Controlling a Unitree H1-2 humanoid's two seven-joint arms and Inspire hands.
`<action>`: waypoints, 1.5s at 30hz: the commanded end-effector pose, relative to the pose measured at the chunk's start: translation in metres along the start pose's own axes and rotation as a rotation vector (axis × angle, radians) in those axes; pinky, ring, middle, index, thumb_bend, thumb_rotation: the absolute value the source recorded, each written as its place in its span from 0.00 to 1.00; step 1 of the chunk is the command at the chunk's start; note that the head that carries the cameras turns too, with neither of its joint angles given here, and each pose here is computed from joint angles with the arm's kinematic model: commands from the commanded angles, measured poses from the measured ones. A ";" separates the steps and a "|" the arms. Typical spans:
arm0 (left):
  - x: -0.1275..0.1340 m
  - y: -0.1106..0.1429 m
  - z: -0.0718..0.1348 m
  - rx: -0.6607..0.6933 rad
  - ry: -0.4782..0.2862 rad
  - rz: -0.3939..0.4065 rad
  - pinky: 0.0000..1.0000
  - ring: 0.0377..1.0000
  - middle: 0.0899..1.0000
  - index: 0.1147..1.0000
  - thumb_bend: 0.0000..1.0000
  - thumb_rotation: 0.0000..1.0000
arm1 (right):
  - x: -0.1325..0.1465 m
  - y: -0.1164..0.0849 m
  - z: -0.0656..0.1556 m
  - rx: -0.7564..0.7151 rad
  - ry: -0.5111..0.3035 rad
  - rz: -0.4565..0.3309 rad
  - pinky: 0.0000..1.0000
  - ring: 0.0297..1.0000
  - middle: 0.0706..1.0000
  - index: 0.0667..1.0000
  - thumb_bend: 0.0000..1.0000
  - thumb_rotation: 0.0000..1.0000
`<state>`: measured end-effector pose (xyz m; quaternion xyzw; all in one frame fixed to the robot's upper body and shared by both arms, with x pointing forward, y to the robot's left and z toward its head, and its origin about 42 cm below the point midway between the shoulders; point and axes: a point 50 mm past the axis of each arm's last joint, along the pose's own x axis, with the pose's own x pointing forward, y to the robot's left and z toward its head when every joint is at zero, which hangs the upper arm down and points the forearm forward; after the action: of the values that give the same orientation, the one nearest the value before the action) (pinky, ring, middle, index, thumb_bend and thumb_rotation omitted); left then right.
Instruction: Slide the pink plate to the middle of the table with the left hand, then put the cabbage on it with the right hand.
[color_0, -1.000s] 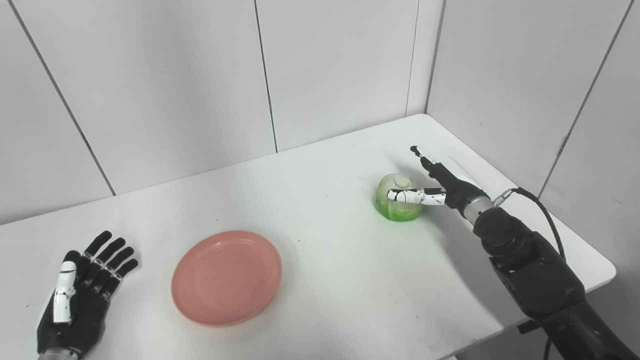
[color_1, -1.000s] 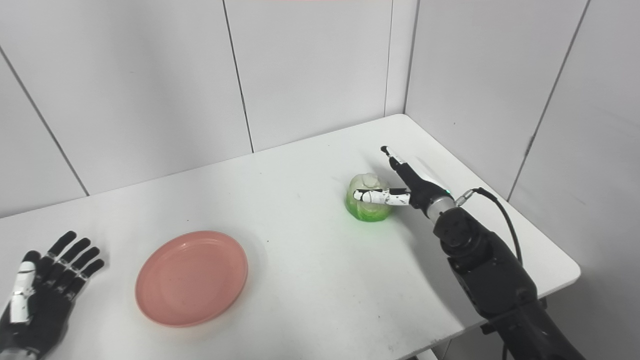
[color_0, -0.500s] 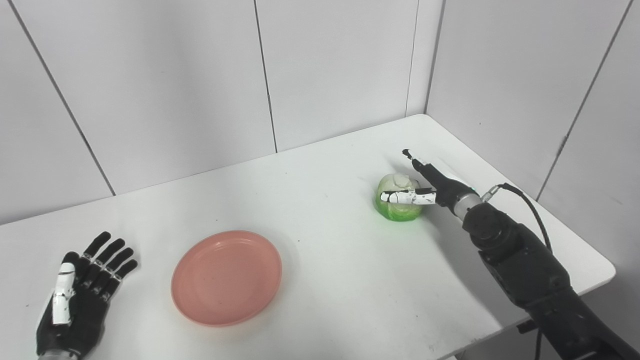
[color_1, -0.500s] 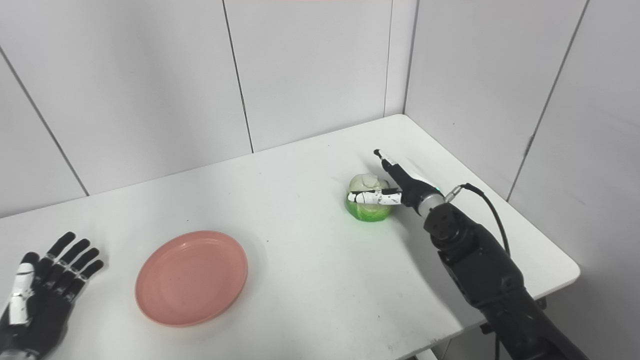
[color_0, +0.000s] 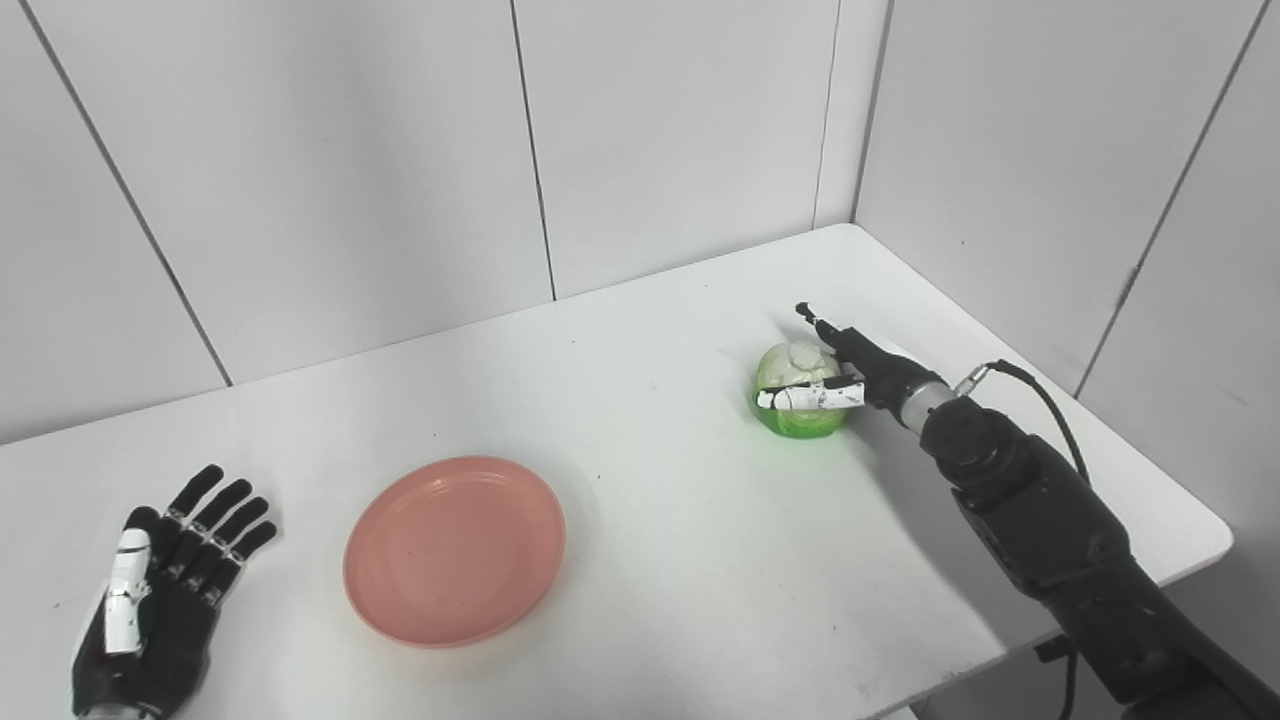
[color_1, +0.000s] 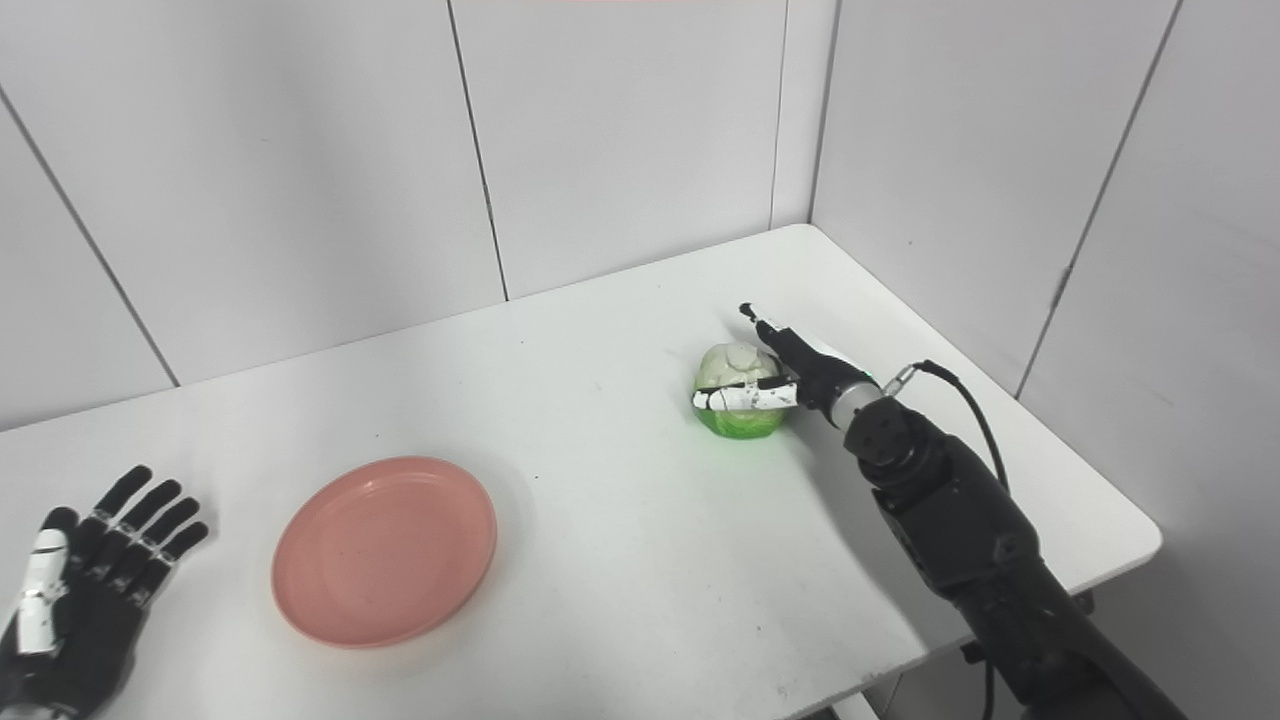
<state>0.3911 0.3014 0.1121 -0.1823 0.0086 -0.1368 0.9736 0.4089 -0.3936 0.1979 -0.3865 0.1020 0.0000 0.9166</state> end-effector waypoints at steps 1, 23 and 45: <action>-0.013 0.003 -0.022 -0.041 0.112 0.039 0.76 0.77 0.77 0.76 0.51 0.83 | 0.007 -0.023 0.022 -0.033 -0.087 -0.022 0.93 1.00 1.00 1.00 1.00 0.52; -0.015 0.002 -0.020 -0.035 0.120 0.037 0.79 0.79 0.79 0.78 0.49 0.88 | 0.006 -0.022 0.026 -0.135 0.027 0.085 0.81 0.87 0.93 0.95 1.00 0.24; -0.015 0.001 -0.024 -0.039 0.119 0.030 0.77 0.78 0.78 0.77 0.50 0.87 | 0.011 0.009 0.011 -0.096 0.087 -0.041 0.43 0.44 0.44 0.47 0.53 0.00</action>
<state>0.3869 0.2983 0.1126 -0.1901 0.0218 -0.1413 0.9713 0.4221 -0.3831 0.2060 -0.4362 0.1254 -0.0379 0.8903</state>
